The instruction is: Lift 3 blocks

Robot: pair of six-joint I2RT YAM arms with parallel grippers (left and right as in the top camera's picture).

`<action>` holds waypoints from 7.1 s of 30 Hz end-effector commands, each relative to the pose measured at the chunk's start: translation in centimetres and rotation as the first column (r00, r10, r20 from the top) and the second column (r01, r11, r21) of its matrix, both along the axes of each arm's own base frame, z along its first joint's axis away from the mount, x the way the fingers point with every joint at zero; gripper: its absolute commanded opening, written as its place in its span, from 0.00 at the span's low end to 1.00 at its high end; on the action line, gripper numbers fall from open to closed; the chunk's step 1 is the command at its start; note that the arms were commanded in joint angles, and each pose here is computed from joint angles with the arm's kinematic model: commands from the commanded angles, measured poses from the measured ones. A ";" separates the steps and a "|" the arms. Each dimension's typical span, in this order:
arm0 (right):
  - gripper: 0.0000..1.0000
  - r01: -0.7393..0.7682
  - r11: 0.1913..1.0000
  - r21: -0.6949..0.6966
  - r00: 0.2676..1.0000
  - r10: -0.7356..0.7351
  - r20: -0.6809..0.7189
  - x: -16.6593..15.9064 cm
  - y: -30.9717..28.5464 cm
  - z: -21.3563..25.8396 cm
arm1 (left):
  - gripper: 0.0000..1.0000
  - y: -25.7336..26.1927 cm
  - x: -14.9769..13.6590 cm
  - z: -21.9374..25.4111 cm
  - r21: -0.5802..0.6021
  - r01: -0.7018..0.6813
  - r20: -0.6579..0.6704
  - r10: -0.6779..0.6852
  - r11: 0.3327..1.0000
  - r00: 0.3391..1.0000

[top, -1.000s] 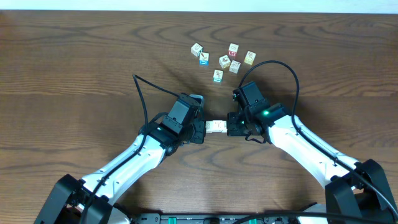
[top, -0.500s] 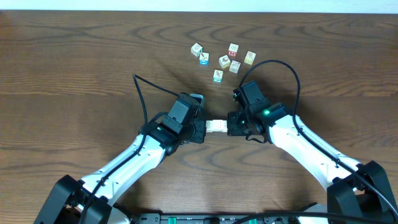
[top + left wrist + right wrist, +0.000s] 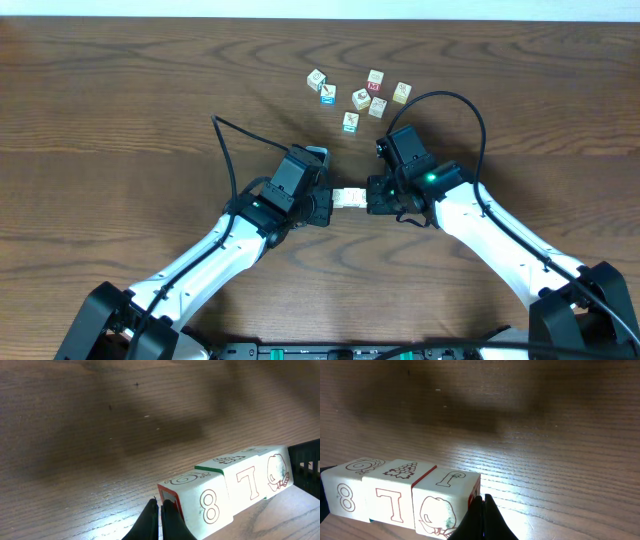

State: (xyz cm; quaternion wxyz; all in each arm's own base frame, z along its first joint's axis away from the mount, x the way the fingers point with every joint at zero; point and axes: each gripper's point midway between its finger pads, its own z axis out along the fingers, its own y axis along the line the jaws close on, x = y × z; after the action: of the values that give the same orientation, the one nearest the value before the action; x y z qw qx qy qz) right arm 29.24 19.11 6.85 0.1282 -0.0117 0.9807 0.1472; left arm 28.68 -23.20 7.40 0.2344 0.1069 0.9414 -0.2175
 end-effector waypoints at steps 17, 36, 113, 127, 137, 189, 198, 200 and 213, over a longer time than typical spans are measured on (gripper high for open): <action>0.01 -0.197 0.926 0.323 0.980 0.196 0.034 -2.4 6.8 6.9 | 0.07 -6.6 -2.0 7.1 -0.249 0.225 0.065 -0.216 0.942 0.974; 0.01 -0.183 0.925 0.334 0.983 0.181 0.038 -2.1 7.0 7.3 | 0.07 -6.2 -2.1 7.9 -0.247 0.221 0.079 -0.207 0.944 0.975; 0.01 -0.211 0.905 0.370 0.977 0.187 0.100 -1.8 7.5 11.2 | 0.07 -6.1 -2.1 10.0 -0.258 0.224 0.113 -0.201 0.940 0.973; 0.01 -0.216 0.902 0.375 0.976 0.186 0.115 -2.0 7.4 11.8 | 0.07 -6.1 -2.1 10.1 -0.262 0.222 0.114 -0.198 0.939 0.973; 0.01 -0.210 0.907 0.366 0.977 0.181 0.112 -2.0 7.2 11.7 | 0.07 -6.0 -2.3 11.1 -0.272 0.228 0.138 -0.196 0.935 0.971; 0.01 -0.211 0.907 0.366 0.977 0.181 0.113 -2.0 7.2 11.7 | 0.07 -5.9 -2.4 11.2 -0.272 0.227 0.138 -0.196 0.935 0.971; 0.01 -0.211 0.907 0.366 0.977 0.181 0.113 -2.0 7.2 11.7 | 0.07 -5.9 -2.4 11.3 -0.272 0.227 0.138 -0.196 0.935 0.971; 0.01 -0.211 0.907 0.366 0.977 0.181 0.113 -2.0 7.2 11.7 | 0.07 -5.9 -2.4 11.3 -0.272 0.227 0.138 -0.196 0.935 0.971; 0.01 -0.210 0.907 0.366 0.977 0.181 0.112 -1.9 7.2 11.7 | 0.07 -5.9 -2.4 11.3 -0.272 0.227 0.138 -0.196 0.935 0.971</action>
State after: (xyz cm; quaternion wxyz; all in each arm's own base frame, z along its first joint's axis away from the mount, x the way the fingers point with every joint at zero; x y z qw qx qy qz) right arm 29.84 19.42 13.61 0.1856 -0.0123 0.9659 0.1799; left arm 29.66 -22.76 13.29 0.3005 0.0979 0.9215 -0.2259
